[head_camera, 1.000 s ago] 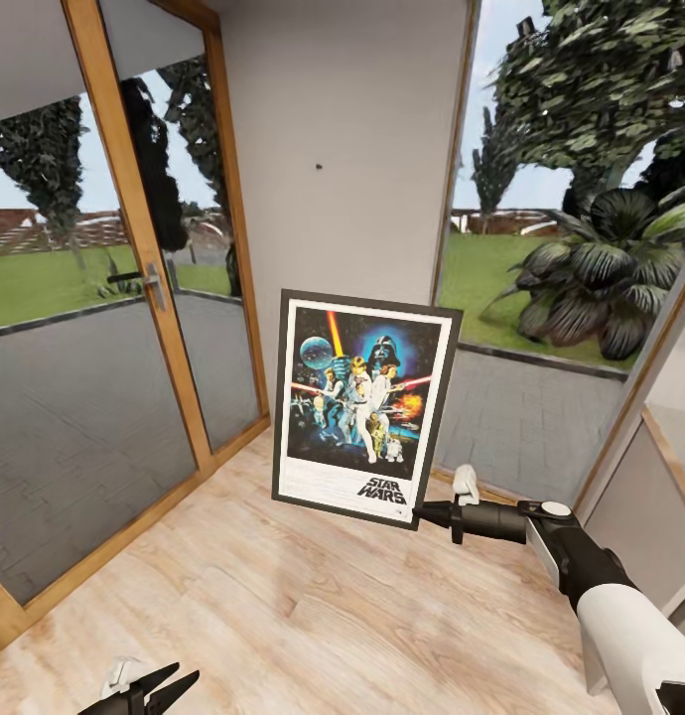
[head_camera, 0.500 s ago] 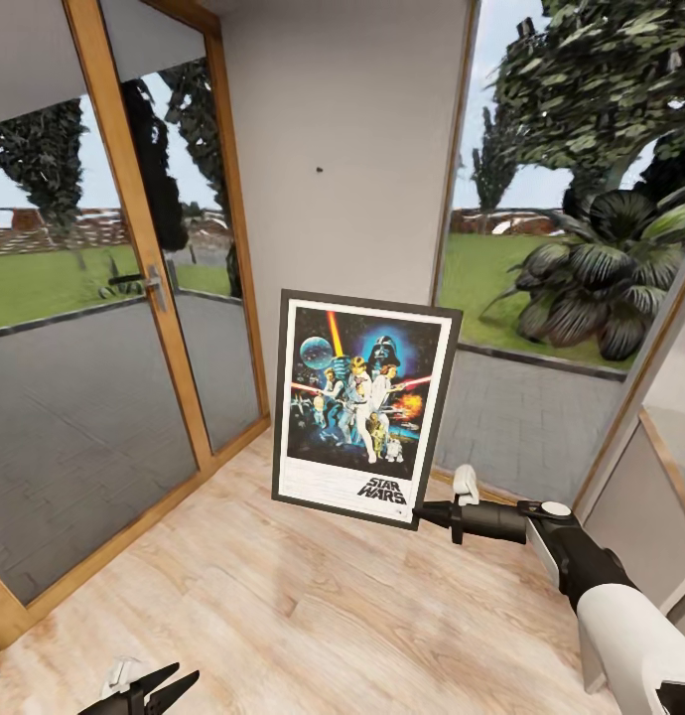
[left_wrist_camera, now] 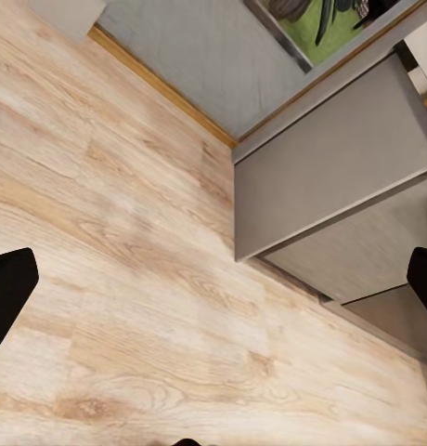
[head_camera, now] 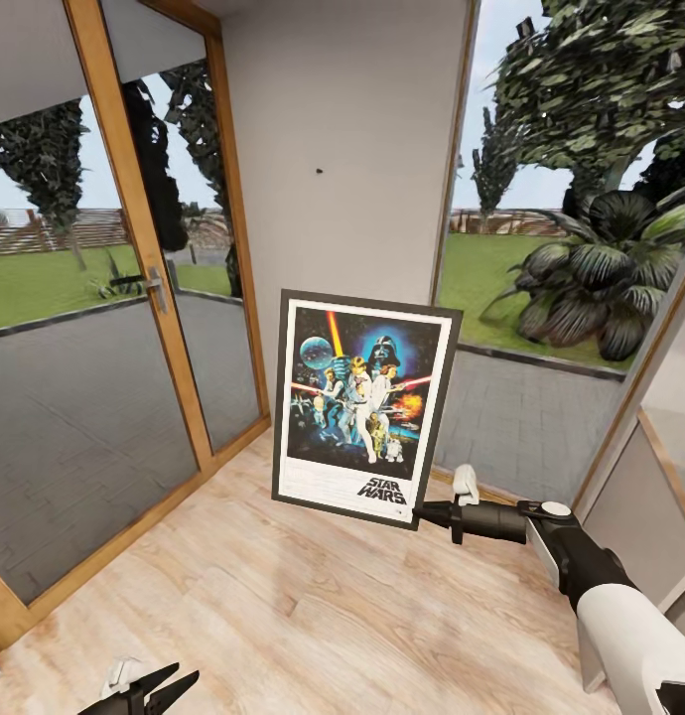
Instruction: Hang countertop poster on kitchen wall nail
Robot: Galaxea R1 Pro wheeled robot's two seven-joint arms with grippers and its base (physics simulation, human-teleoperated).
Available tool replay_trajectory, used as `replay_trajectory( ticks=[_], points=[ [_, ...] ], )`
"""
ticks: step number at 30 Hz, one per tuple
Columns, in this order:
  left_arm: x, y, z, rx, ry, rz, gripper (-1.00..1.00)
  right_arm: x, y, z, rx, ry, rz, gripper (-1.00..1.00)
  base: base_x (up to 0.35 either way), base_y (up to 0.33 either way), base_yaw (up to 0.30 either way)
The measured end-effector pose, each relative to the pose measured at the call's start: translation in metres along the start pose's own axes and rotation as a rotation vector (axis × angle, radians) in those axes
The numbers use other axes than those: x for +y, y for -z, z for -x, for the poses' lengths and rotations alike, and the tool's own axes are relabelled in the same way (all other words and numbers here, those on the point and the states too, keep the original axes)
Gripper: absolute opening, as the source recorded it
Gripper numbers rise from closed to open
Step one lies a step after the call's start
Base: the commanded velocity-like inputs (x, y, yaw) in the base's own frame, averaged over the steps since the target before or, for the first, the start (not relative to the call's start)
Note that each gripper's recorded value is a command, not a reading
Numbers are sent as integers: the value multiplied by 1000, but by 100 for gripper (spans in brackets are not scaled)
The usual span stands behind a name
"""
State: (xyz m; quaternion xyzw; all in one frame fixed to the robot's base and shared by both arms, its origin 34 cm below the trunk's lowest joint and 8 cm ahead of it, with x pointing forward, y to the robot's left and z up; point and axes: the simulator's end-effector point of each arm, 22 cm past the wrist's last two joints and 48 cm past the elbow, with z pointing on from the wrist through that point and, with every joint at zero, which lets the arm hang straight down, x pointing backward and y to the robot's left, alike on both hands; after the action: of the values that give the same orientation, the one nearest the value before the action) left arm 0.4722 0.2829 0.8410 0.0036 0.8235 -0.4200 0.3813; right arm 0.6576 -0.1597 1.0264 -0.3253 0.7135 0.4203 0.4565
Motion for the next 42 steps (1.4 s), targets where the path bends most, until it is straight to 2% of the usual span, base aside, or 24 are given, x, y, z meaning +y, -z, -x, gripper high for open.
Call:
replay_trajectory(
  ticks=[24,35,36,37,39,42],
  points=[
    [0,0,1,-2,-1,-1,100,0,0,1,-5,-1,-1,-100,3,2,0],
    [0,0,0,-1,0,0,100,0,1,2,-7,-2,-4,-100,210,163,0],
    [0,1,0,0,1,1,100,-22,1,1,-4,-3,-100,-100,325,126,0],
    [0,1,0,0,1,1,100,-30,0,4,-9,4,-141,-100,325,126,0],
    [0,1,0,0,1,1,100,-31,-1,13,-18,23,-152,-100,326,128,0],
    [0,1,0,1,1,1,100,-28,-5,44,-45,84,-159,-100,326,134,0]
  ],
)
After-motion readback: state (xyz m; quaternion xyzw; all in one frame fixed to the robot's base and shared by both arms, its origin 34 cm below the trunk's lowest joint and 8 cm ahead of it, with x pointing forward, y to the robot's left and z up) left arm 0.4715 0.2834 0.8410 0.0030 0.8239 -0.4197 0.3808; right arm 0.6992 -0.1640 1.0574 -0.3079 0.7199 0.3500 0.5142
